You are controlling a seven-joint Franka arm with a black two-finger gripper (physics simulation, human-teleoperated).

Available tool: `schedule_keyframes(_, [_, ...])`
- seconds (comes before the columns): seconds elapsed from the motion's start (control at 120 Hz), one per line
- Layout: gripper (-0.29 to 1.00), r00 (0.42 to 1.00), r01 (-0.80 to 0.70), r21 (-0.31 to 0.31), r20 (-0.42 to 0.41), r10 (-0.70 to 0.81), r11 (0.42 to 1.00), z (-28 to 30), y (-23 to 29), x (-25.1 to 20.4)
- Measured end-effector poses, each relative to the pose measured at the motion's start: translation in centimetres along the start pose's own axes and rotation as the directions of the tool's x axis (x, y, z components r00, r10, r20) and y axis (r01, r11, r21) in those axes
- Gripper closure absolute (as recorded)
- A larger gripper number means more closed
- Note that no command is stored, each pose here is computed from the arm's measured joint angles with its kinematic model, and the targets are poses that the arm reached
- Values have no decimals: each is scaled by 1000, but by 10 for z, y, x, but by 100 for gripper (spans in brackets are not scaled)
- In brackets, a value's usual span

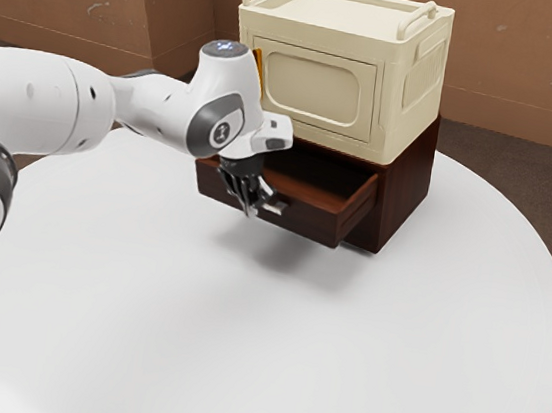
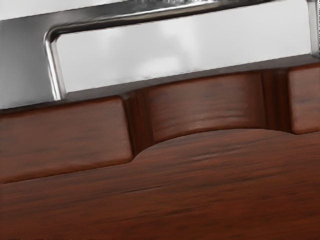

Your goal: Push the drawer handle with one arm to close the drawer

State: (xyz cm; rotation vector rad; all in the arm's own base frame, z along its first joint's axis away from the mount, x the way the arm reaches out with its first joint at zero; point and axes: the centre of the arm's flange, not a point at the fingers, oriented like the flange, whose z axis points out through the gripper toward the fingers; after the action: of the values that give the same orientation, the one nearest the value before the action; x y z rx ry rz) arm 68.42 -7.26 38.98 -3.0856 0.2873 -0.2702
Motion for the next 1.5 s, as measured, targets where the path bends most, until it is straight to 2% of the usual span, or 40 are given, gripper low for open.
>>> schedule_keyframes(0.358, [79, 998, -50, 23, -47, 51, 998, 6, -11, 29])
schedule_keyframes(0.467, [79, 997, -56, 2, -57, 56, 998, 13, -17, 37])
schedule_keyframes(0.633, [78, 995, -72, 4, -71, 72, 997, 18, -22, 49])
schedule_keyframes(1.5, [78, 976, -166, 25, -141, 167, 986, 29, -12, 122])
